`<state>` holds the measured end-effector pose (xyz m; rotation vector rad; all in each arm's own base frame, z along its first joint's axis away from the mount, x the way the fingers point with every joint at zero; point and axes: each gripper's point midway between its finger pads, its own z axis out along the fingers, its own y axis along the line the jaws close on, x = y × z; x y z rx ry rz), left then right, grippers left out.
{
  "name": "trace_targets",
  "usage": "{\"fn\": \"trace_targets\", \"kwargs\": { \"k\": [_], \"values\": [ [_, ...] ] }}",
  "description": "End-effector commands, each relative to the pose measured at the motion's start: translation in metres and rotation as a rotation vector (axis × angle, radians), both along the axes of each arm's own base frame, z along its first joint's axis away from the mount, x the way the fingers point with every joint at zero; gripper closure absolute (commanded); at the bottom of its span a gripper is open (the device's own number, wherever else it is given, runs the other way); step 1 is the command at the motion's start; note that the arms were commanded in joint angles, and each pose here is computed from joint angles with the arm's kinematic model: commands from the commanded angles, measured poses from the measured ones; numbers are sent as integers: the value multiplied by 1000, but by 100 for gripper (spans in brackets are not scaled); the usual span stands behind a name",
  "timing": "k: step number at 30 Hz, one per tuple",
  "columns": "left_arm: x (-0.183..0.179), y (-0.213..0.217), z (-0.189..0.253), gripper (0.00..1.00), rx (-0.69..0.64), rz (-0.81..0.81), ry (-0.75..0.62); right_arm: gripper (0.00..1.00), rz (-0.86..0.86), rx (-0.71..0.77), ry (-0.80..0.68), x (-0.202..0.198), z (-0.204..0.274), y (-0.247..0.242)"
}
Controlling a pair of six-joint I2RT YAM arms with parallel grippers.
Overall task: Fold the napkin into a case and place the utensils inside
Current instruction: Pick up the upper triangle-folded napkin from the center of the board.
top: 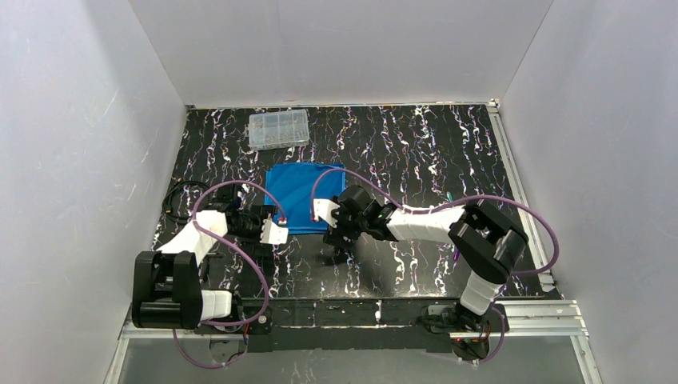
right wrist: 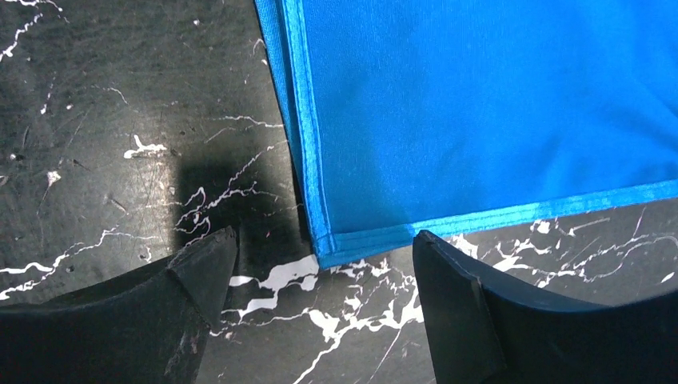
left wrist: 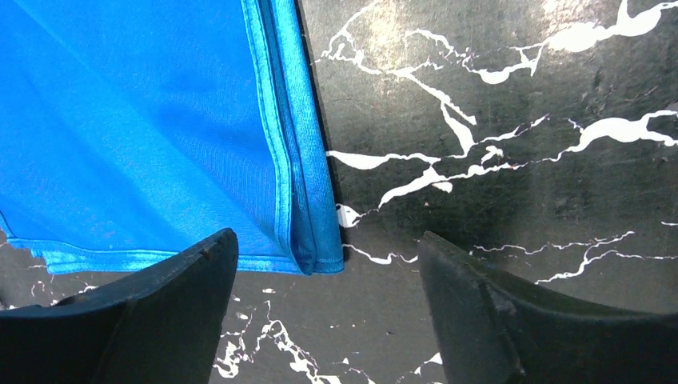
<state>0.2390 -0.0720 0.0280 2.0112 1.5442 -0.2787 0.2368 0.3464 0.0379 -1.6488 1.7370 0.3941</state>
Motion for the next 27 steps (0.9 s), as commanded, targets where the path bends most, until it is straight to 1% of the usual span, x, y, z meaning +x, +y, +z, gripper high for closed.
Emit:
{"fn": "trace_targets", "kwargs": {
  "k": [1, 3, 5, 11, 17, 22, 27],
  "values": [
    [-7, 0, -11, 23, 44, -55, 15, 12, 13, 31, -8, 2, 0, 9],
    [-6, 1, -15, 29, 72, -59, 26, 14, 3, 31, -13, 5, -1, 8],
    [-4, 1, -15, 31, 89, -49, 37, 16, -12, 38, -10, 9, -1, 8],
    [-3, 6, -19, 46, 131, -46, 59, 25, -35, 33, 7, 13, -7, 8],
    [1, 10, -21, 54, 161, -8, 101, 30, -64, 43, 0, 15, -8, 5],
    [6, 15, -26, 58, 192, 5, 134, 34, -74, 46, 8, 16, -10, 7],
    [11, 15, -28, 72, 211, 46, 158, 41, -100, 68, 59, 18, -12, 6]
  ]
}}
